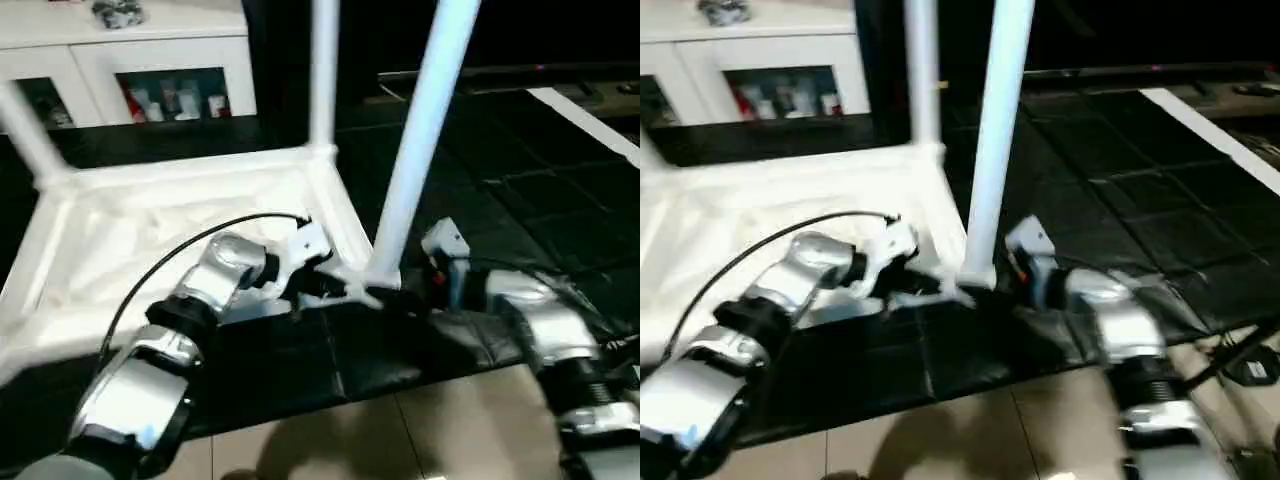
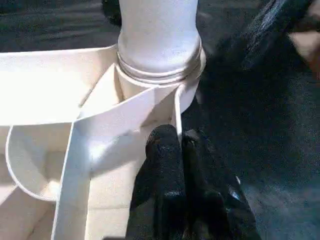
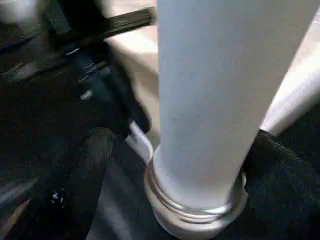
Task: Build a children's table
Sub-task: Rotate leg to tighten
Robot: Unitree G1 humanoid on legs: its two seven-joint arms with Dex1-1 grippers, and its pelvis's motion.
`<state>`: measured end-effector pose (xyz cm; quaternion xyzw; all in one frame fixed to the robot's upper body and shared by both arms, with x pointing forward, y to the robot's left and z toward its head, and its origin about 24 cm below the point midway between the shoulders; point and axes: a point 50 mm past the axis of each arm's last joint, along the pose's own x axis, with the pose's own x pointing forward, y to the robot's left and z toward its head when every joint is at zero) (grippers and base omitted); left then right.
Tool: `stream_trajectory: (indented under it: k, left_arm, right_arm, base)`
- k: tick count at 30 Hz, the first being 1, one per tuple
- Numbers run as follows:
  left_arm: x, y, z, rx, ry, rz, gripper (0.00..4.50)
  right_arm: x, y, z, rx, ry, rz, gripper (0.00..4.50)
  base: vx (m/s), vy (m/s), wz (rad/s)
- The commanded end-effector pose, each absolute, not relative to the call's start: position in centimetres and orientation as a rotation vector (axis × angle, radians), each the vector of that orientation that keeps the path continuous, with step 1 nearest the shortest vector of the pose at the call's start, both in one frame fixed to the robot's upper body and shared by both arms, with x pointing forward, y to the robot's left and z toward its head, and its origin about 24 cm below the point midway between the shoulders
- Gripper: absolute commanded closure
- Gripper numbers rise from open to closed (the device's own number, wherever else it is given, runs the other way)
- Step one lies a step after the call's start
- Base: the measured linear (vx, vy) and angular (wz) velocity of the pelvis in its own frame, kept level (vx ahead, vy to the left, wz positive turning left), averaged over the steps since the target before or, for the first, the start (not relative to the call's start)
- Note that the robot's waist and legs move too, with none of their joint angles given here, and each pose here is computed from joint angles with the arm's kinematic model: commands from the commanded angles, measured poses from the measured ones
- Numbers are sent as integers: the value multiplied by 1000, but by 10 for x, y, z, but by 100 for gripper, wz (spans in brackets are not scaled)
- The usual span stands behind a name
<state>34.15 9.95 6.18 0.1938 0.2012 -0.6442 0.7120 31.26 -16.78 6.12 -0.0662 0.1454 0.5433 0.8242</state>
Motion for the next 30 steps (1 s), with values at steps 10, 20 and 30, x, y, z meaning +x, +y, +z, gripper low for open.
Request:
stream_trajectory:
  k: [10,20,30]
  left_arm:
    - [320,100,66,551,494,-1798,450]
    - [315,96,66,564,496,-1863,450]
    - [313,98,64,558,515,-1860,450]
  right_arm:
    - [296,-169,73,-110,324,1520,64]
    - [294,-165,71,-58,353,1608,141]
    - [291,-164,69,-33,371,1649,207]
  base:
    - [0,0,0]
    - [0,0,0]
    - [0,0,0]
